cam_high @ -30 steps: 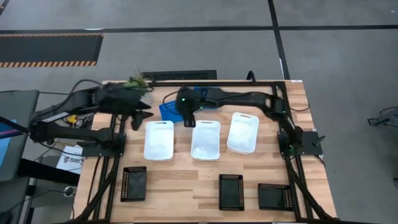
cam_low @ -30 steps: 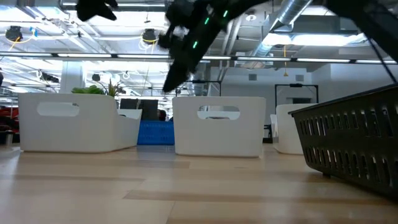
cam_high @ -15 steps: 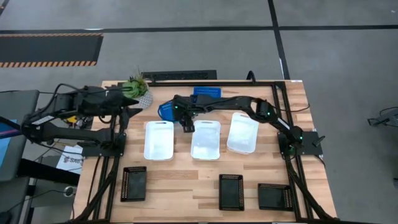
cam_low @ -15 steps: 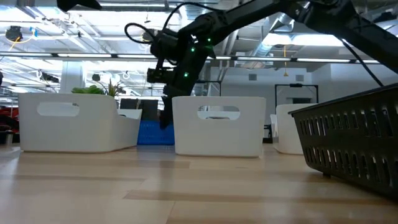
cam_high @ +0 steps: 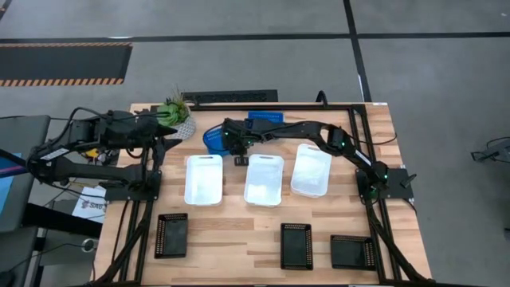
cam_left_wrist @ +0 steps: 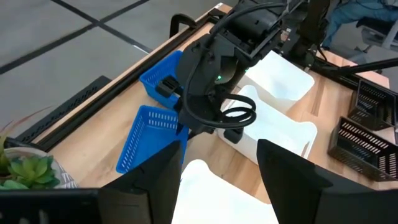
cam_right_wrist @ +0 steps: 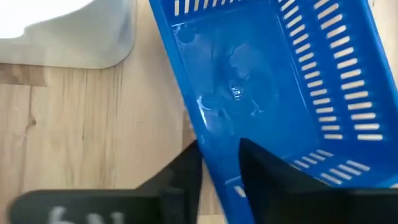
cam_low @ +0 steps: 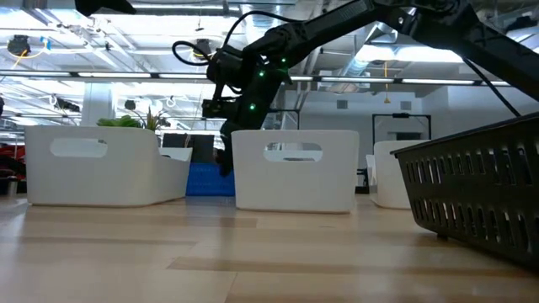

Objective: Stack baskets by color
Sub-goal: Stack the left blue bin on the blue bins

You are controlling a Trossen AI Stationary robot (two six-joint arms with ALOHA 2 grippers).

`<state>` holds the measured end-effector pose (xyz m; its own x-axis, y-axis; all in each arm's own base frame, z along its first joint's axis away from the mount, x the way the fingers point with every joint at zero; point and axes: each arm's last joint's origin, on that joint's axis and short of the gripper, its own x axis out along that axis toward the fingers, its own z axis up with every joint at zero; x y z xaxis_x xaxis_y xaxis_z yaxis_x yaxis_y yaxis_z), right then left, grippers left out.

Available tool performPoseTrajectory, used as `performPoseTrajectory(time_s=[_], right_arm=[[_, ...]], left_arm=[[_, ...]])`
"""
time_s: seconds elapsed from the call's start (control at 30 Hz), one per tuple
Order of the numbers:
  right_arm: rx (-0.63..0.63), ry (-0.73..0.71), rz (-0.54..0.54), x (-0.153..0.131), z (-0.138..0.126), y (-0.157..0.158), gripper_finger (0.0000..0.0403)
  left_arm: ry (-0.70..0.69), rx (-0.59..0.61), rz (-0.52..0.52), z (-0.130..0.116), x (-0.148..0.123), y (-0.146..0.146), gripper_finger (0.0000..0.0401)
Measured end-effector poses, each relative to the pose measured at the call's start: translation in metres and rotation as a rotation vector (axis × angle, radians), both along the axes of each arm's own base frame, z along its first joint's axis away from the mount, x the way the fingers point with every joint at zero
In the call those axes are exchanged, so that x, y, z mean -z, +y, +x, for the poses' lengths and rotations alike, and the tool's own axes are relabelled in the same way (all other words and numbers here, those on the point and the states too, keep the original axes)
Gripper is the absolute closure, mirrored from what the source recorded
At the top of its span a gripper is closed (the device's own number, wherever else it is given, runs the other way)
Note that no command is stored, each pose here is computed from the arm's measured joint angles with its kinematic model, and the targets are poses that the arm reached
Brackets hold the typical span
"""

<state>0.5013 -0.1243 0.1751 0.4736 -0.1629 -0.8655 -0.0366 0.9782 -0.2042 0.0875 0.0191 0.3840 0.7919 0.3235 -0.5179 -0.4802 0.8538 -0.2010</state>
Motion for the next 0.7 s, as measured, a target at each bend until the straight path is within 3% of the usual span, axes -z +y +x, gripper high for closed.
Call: performPoseTrajectory(time_s=[0.27,0.47,0.7], right_arm=[[-0.004,-0.003,-0.01,-0.001,0.0,0.0,0.0391],[-0.007,-0.056,-0.029,-0.009,0.004,0.003,0.0387],[0.036,-0.179,-0.087,-0.061,-0.005,0.004,0.0388]], left_arm=[[0.006,-0.001,-0.002,0.0,0.001,0.0,0.0204],[0.016,-0.001,-0.004,-0.001,0.001,0.0,0.0204],[0.015,-0.003,-0.007,-0.001,0.001,0.0,0.0204]])
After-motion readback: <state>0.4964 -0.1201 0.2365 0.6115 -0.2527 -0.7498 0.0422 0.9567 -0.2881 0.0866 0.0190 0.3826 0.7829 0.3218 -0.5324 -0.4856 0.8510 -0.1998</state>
